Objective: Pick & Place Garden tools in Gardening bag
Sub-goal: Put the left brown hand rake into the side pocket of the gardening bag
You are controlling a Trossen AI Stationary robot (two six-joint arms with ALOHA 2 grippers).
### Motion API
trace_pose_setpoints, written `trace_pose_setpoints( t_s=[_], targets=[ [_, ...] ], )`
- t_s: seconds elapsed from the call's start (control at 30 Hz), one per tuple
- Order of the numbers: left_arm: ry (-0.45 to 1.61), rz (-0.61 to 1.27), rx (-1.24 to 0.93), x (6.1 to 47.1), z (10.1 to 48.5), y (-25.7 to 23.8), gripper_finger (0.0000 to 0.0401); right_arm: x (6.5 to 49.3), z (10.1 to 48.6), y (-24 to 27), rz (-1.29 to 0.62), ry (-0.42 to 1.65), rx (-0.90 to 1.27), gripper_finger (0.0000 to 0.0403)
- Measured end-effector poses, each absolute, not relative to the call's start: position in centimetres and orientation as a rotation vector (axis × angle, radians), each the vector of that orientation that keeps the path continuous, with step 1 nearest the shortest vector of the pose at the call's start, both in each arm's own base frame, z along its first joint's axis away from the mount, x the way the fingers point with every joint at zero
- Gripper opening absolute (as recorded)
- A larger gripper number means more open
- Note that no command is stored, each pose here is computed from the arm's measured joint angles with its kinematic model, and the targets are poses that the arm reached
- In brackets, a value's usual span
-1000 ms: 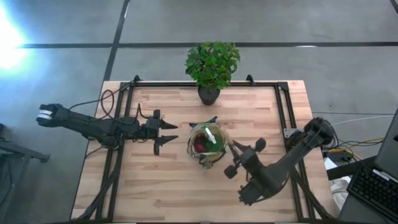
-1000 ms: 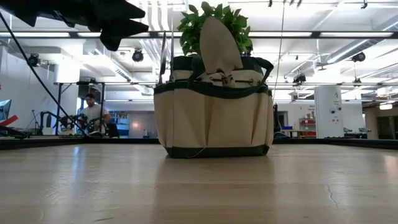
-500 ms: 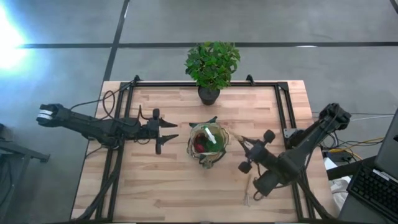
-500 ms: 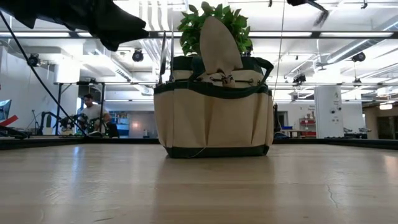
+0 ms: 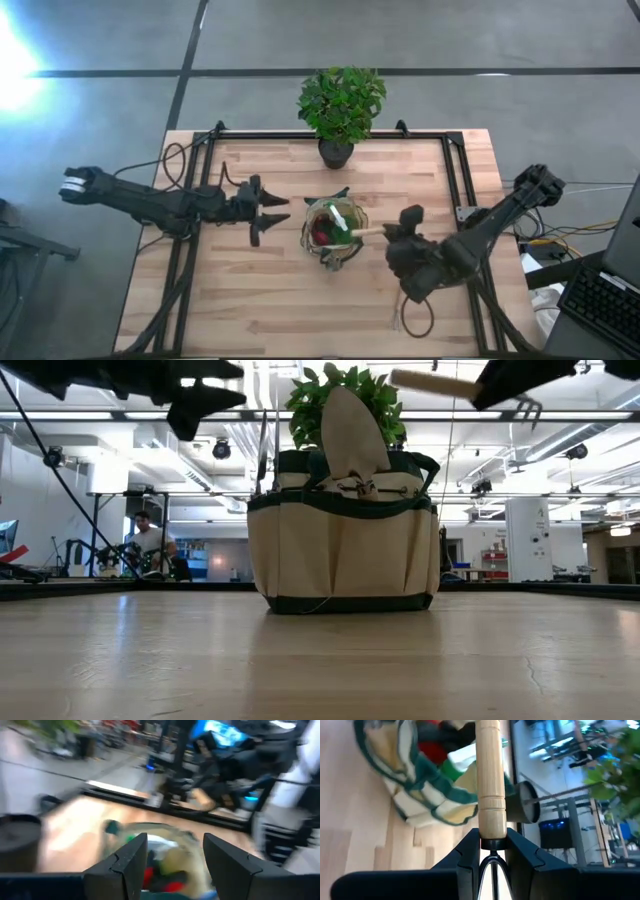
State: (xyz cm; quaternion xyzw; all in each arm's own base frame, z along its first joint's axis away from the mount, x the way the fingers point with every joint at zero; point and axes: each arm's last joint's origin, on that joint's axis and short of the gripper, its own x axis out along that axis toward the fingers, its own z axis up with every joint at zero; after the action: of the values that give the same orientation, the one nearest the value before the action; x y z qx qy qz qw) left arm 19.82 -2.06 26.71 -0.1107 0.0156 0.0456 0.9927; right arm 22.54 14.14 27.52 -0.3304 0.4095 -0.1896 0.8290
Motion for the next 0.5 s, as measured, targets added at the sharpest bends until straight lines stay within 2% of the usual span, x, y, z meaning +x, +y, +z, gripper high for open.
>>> trace_pose_setpoints(
  t_s=[0.17, 0.3, 0.5],
  targets=[
    [0.077, -0.048, -0.327, 21.1, 26.9, -2.6, 0.0195, 23.8, 27.0, 14.5, -0.285, 0.974, -0.862, 0.0056],
    [0.129, -0.059, -0.368, 22.9, 27.0, -2.9, 0.0195, 25.0, 27.2, 15.4, -0.231, 1.004, -1.009, 0.0056],
    [0.247, -0.117, -0.390, 26.7, 28.0, -3.5, 0.0195, 26.5, 28.2, 16.7, -0.293, 0.993, -1.301, 0.0056]
  ],
)
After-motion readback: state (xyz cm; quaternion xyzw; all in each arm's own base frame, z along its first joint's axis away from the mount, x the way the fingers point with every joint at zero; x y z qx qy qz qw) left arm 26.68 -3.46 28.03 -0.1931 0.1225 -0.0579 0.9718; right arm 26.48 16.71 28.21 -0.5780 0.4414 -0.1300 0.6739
